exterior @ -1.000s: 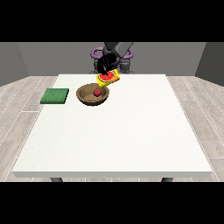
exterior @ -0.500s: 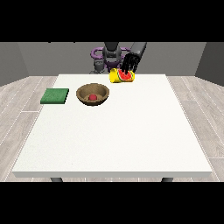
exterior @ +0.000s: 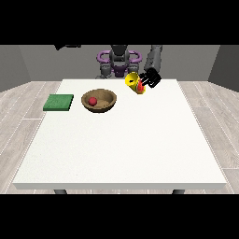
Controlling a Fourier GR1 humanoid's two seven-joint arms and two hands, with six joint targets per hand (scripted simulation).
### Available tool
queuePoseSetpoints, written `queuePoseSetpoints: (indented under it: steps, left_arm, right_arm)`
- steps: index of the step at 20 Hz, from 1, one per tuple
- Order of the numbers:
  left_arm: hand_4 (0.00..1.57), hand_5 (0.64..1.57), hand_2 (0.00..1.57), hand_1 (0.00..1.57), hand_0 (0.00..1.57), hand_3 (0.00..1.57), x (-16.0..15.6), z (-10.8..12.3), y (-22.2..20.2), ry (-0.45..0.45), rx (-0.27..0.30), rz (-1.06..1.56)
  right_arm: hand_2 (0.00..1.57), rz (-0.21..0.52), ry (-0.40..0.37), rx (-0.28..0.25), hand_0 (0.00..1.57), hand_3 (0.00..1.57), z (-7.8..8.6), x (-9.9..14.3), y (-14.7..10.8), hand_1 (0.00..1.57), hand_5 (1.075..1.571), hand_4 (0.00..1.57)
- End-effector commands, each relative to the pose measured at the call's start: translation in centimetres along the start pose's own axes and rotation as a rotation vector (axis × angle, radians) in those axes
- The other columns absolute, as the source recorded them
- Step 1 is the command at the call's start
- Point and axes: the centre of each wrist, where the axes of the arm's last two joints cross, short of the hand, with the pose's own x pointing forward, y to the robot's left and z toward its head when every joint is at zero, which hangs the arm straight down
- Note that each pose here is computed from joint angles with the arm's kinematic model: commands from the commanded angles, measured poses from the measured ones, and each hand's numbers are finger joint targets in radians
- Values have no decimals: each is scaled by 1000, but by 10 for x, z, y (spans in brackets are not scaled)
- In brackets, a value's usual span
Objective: Pick the cup and pour the ball into the bowl, then pick the bowl and place it on the pad
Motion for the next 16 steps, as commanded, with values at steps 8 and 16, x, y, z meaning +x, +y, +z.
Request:
queuePoseSetpoints:
  steps: [8,16]
  left_arm:
    - [202,1566,0,173,173,0,-13,-35,65,-92,86,885]
    - [0,1537,0,0,0,0,-43,-89,167,-167,-2,894]
  right_arm:
    - [0,-12,-81,-72,0,0,3,12,23,0,1563,512]
    - [0,14,-71,-82,0,0,-13,8,47,0,1569,484]
